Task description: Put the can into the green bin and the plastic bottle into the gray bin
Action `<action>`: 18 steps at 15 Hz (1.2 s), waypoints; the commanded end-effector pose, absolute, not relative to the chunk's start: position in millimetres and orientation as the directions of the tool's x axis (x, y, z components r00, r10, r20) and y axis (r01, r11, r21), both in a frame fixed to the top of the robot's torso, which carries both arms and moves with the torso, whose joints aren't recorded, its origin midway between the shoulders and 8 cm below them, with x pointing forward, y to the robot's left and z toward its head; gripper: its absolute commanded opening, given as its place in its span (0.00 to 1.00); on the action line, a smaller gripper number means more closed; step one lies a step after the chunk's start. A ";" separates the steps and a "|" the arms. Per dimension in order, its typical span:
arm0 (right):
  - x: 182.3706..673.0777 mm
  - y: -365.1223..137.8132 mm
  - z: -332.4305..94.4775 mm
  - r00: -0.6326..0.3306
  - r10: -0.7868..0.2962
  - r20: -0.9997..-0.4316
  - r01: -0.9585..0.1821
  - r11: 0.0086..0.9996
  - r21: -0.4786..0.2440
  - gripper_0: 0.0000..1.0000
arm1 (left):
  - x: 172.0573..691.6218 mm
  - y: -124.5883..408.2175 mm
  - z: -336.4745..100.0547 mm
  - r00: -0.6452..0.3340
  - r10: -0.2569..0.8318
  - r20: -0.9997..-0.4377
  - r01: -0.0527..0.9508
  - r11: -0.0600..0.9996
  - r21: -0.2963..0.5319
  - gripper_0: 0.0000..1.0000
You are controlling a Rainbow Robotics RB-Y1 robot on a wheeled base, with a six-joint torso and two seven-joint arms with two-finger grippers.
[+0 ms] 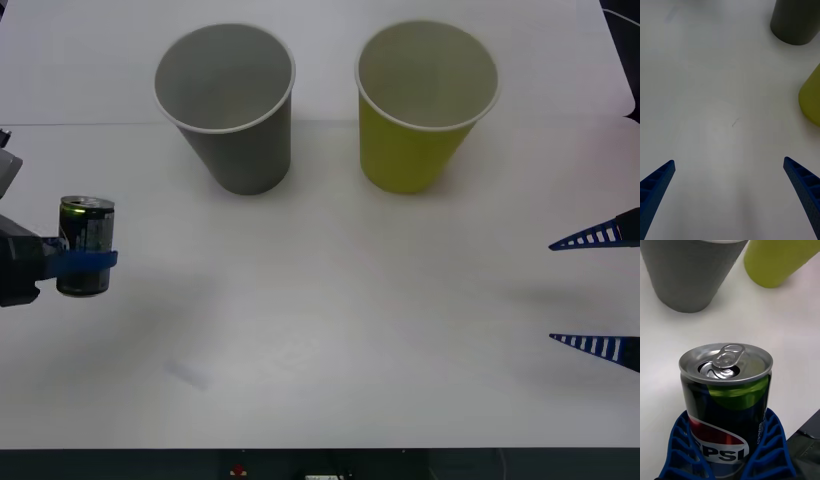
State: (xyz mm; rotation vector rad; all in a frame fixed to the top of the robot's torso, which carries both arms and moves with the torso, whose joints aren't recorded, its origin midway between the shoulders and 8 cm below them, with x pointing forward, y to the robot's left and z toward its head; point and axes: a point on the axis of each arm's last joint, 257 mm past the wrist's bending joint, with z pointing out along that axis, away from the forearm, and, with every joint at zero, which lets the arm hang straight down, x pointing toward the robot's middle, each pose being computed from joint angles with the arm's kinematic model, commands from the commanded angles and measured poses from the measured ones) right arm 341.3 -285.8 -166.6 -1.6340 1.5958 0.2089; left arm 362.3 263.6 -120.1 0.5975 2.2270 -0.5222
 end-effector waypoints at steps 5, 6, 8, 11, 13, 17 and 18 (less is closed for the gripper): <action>341.3 -285.8 -166.6 0.182 -0.755 -0.630 -0.892 0.143 -0.429 1.00 | 374.8 206.2 -78.5 -0.425 0.422 -0.801 0.787 0.610 -0.095 0.00; 341.3 -285.8 -166.6 0.182 -0.755 -0.630 -0.892 0.143 -0.429 1.00 | 383.5 199.2 -71.3 -0.396 0.468 -0.790 0.819 0.569 -0.074 0.00; 341.3 -285.8 -166.6 0.182 -0.755 -0.630 -0.892 0.143 -0.429 1.00 | 399.8 189.4 -57.5 -0.374 0.525 -0.764 0.850 0.524 -0.057 0.00; 341.3 -285.8 -166.6 0.182 -0.755 -0.630 -0.892 0.143 -0.429 1.00 | 433.2 165.0 -37.6 -0.337 0.577 -0.744 0.880 0.474 -0.031 0.00; 341.3 -285.8 -166.6 0.182 -0.755 -0.630 -0.892 0.143 -0.429 1.00 | 455.5 143.9 -23.5 -0.317 0.597 -0.737 0.892 0.452 -0.017 0.00; 341.3 -285.8 -166.6 0.182 -0.755 -0.630 -0.892 0.143 -0.429 1.00 | 496.1 95.1 -0.1 -0.280 0.612 -0.739 0.892 0.450 0.035 0.00; 341.3 -285.8 -166.6 0.182 -0.755 -0.630 -0.892 0.143 -0.429 1.00 | 505.2 80.8 4.8 -0.275 0.616 -0.738 0.890 0.453 0.046 0.00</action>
